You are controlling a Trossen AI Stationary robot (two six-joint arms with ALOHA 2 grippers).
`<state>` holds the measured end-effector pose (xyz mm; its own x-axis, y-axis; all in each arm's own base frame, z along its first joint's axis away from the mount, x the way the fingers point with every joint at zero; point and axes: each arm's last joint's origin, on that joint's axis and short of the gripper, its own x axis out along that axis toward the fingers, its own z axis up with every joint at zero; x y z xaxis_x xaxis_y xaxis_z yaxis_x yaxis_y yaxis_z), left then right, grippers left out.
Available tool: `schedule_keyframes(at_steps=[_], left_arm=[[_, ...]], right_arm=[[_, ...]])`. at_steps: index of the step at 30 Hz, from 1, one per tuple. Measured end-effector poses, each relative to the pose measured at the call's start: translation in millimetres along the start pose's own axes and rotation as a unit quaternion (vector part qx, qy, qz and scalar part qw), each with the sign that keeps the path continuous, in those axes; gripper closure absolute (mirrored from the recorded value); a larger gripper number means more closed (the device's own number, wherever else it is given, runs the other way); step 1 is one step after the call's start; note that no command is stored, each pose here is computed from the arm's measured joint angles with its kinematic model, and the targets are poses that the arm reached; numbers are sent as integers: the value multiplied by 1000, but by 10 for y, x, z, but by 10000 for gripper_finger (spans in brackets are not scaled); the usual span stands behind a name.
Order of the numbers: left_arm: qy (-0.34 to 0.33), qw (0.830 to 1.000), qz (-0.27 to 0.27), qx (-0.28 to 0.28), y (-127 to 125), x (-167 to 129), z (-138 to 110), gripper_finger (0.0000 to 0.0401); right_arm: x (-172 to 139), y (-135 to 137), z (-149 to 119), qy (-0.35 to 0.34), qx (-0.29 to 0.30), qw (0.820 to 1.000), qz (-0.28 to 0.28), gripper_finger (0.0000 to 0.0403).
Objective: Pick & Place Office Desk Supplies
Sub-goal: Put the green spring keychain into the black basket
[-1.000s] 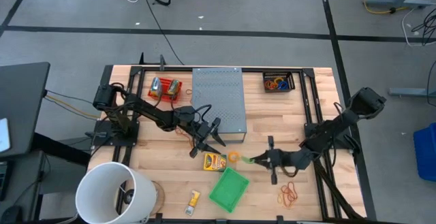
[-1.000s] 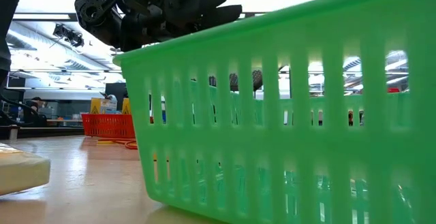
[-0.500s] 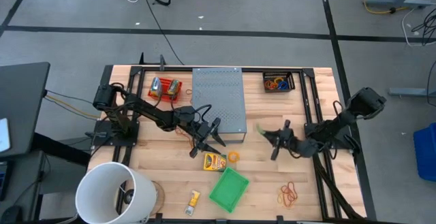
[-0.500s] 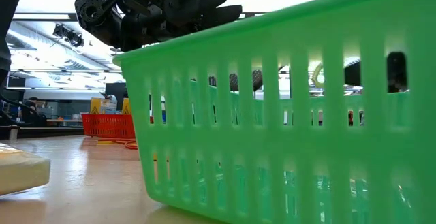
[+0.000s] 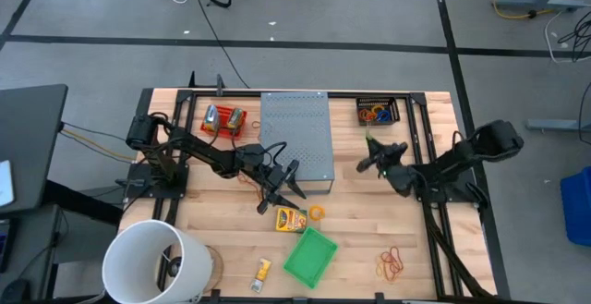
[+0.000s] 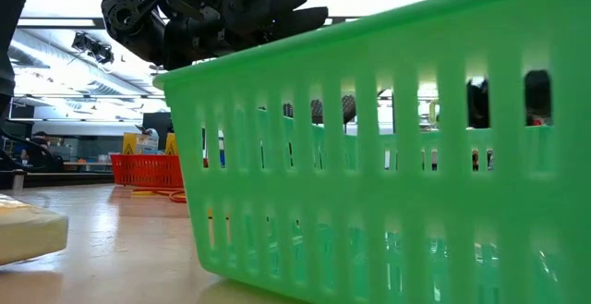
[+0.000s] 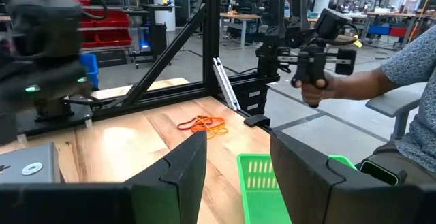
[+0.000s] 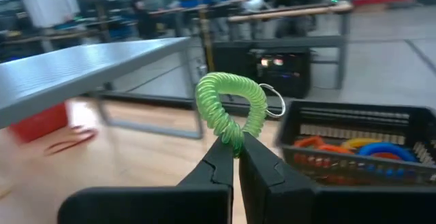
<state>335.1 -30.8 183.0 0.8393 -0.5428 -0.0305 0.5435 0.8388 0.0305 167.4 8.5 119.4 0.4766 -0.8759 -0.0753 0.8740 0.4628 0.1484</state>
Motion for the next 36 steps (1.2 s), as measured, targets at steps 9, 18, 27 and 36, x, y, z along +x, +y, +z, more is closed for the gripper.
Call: schedule_keyframes(at_steps=[9,18,27,36], left_arm=[[0,1000,0,0,0,0,0,233],[0,1000,0,0,0,0,0,233],[0,1000,0,0,0,0,0,233],[6,1000,0,-4,-1,0,-13,233]], right_arm=[[506,-293,53,21,14,997,-73,397],[909,-593,50,107,0,988,-111,397],[1248,-508,227,180,-47,976,-115,397],[1438,-494,390,259,-77,954,-127,352]])
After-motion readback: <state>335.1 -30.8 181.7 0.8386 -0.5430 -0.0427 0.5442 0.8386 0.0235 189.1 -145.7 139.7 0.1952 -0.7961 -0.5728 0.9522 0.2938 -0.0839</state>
